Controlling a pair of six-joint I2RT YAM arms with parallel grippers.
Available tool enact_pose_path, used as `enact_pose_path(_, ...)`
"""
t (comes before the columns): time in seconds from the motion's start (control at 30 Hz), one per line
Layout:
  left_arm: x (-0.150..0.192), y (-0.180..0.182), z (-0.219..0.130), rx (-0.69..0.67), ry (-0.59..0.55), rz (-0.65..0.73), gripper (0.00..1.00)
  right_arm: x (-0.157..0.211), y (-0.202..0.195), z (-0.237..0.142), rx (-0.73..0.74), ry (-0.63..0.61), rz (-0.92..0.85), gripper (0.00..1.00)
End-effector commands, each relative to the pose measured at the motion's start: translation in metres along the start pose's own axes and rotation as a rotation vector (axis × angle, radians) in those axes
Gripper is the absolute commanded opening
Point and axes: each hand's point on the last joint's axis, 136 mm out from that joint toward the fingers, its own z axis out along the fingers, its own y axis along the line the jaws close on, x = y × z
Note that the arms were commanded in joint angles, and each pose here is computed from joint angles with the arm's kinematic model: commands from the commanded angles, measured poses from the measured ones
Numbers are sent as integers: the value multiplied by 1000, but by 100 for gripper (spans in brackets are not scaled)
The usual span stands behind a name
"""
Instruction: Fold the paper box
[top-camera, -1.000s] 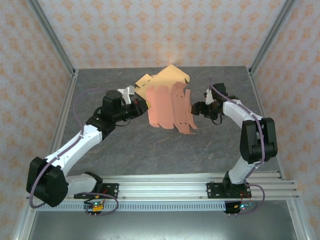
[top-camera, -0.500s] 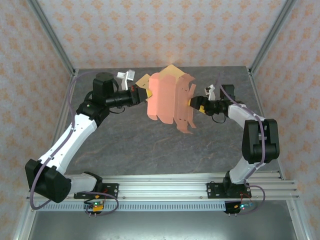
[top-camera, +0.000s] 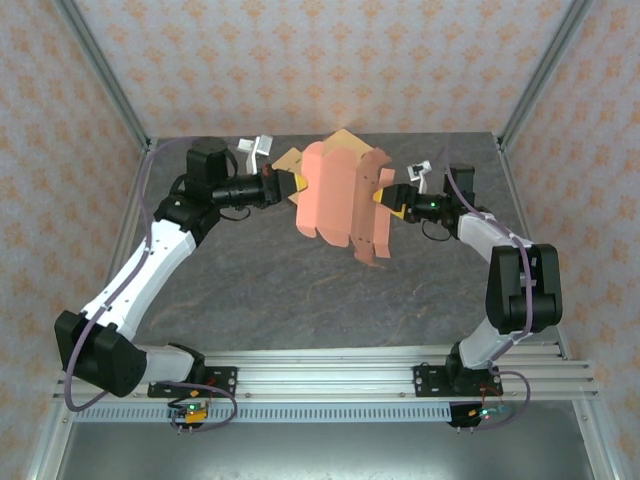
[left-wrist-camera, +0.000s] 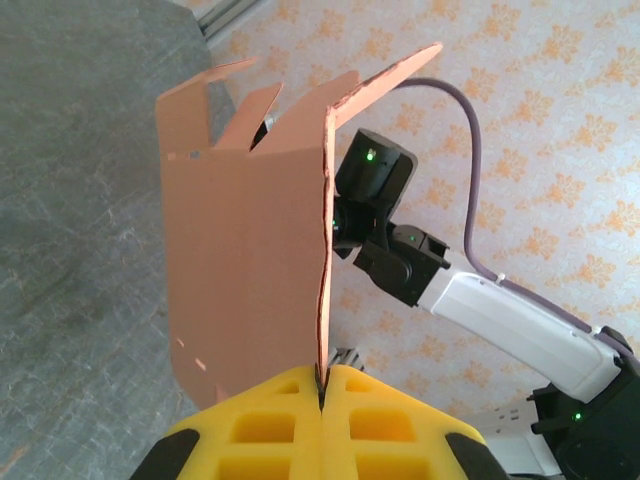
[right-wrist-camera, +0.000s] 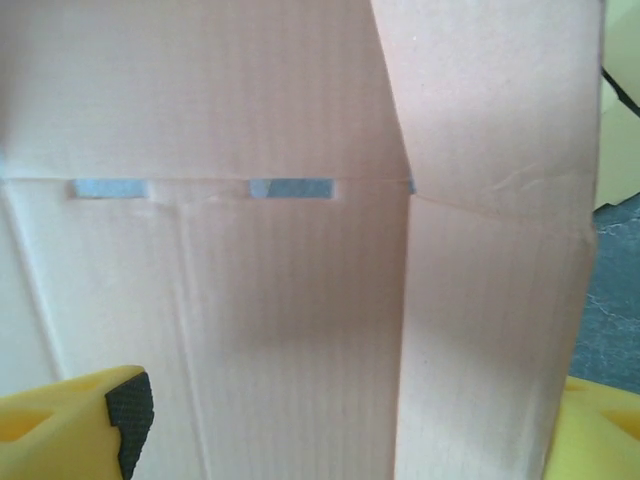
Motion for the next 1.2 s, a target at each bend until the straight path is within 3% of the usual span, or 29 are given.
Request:
enact_pose_path(0.0, -16, -27, -12, 38, -18, 84, 0, -4, 24, -5, -71, -4, -76, 89)
enact_pose_path(0.13, -21, -17, -10, 12, 5, 76, 0, -3, 24, -6, -74, 1, -74, 80)
enact_pose_path(0.37, -17, 23, -1, -77, 31, 43, 0, 0, 27, -7, -68, 27, -88, 44)
enact_pose_path(0.43, -15, 35, 0, -108, 37, 28, 0, 1, 26, -7, -63, 37, -84, 39)
enact_pose_path(0.53, -13, 64, -6, -228, 15, 55, 1, 2, 21, -6, -32, 57, -86, 25)
enact_pose_path(0.7, -3, 112, -8, -330, -19, -4, 41, 6, 1, -4, 114, 104, -90, 12)
enact_pose_path(0.93, 12, 140, -28, -486, -39, 9, 65, 23, -24, 10, 352, 246, -202, 3)
enact_pose_path(1.0, 13, 147, -47, -597, -65, 41, 99, 26, -27, 10, 398, 289, -243, 2)
enact_pose_path(1.17, 16, 137, -69, -638, -101, 158, 100, 41, -18, 10, 465, 494, -496, 1)
